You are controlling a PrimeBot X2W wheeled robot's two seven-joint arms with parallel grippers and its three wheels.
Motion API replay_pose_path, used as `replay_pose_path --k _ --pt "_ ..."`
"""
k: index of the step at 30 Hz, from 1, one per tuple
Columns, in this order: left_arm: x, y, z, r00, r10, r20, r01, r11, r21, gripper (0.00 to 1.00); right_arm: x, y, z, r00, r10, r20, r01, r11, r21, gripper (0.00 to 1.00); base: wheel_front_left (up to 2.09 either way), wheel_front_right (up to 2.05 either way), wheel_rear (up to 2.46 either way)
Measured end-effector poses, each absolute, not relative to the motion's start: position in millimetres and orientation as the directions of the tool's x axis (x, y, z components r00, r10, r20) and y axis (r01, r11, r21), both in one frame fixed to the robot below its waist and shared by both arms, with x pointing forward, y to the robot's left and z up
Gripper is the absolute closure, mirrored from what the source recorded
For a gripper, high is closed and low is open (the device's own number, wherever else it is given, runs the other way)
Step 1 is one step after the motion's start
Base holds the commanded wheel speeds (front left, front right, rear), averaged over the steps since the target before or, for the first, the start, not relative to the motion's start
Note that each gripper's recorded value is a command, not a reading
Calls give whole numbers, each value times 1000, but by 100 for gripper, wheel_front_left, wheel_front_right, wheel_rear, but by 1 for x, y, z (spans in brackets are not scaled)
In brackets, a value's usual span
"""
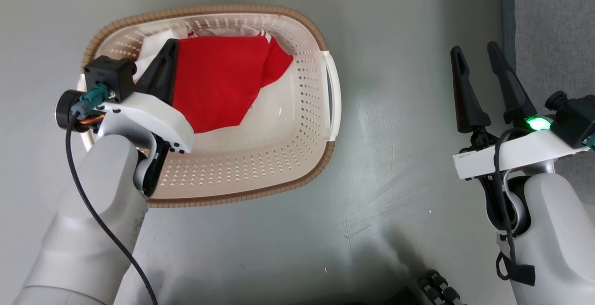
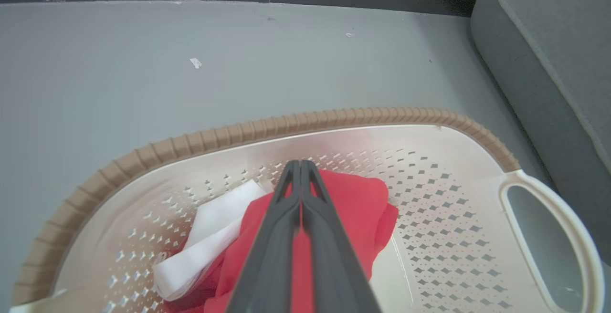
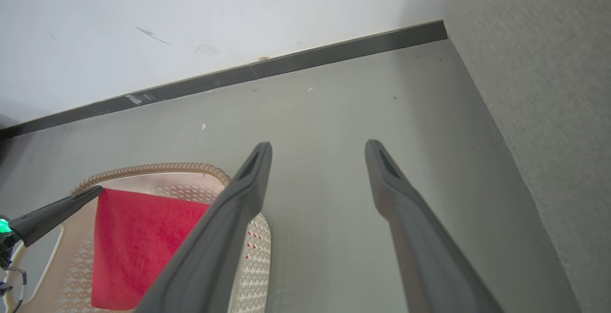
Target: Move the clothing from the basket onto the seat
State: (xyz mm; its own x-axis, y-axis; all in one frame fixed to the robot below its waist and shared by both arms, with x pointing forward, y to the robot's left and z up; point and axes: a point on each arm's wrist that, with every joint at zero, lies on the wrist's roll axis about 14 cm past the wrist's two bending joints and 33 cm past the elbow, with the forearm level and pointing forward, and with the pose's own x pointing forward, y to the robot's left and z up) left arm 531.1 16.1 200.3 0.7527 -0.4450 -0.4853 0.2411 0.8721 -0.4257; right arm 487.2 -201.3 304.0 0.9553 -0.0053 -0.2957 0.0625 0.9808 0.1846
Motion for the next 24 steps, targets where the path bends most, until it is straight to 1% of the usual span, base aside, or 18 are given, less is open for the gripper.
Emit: replay_pose_path --k 14,19,20,24 --pt "522 31 269 824 -426 -373 241 860 -449 100 494 -184 339 972 39 -231 6 981 192 0 0 0 0" --pt "524 35 310 863 -416 -289 261 854 -450 100 490 -176 353 975 57 -213 -13 979 205 0 0 0 0" --pt "524 37 327 875 -413 -252 273 852 -447 100 486 -172 356 975 65 -214 -21 978 205 0 0 0 0" --pt "520 40 361 894 -410 -181 298 846 -442 100 476 -166 365 974 80 -211 -34 977 211 0 0 0 0"
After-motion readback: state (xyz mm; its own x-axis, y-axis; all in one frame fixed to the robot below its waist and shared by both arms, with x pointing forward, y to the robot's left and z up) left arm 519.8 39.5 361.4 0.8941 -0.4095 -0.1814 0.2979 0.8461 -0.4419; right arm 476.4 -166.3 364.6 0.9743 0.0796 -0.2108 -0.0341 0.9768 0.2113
